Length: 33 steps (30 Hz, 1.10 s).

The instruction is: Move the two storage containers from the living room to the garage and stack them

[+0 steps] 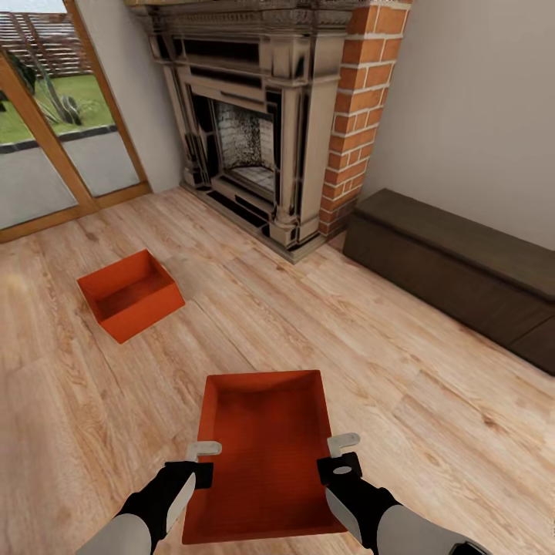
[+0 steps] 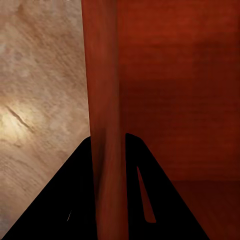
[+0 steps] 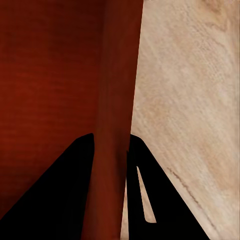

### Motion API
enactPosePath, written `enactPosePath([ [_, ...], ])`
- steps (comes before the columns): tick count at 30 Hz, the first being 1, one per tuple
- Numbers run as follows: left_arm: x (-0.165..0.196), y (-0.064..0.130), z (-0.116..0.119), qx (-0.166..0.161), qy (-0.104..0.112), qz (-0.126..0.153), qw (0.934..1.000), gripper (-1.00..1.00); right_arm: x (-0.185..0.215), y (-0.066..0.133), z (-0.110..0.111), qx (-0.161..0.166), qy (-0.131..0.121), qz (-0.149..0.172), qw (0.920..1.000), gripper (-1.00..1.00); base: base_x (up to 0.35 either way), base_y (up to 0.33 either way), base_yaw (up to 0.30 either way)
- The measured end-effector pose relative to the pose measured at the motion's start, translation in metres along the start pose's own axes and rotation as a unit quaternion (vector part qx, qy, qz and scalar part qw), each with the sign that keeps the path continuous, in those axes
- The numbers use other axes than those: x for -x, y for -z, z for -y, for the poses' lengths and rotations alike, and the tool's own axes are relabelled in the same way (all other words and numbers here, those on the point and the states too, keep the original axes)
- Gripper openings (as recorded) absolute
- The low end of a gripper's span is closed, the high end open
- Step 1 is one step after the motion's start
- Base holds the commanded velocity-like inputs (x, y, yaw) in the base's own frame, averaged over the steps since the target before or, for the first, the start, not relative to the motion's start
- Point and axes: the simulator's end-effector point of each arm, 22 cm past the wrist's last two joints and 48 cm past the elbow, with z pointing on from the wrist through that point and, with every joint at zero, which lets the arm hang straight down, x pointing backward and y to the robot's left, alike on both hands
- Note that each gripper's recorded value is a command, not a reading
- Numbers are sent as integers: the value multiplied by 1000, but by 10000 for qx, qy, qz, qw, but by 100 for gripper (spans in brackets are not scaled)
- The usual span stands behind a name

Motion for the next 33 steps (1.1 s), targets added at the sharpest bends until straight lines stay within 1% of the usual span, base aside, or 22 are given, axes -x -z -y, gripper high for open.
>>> enactPosePath([
  [33,16,60,-3,1,3,2,10000,-100,26,55,11,0,5,4,10000,-100,0,0,0],
])
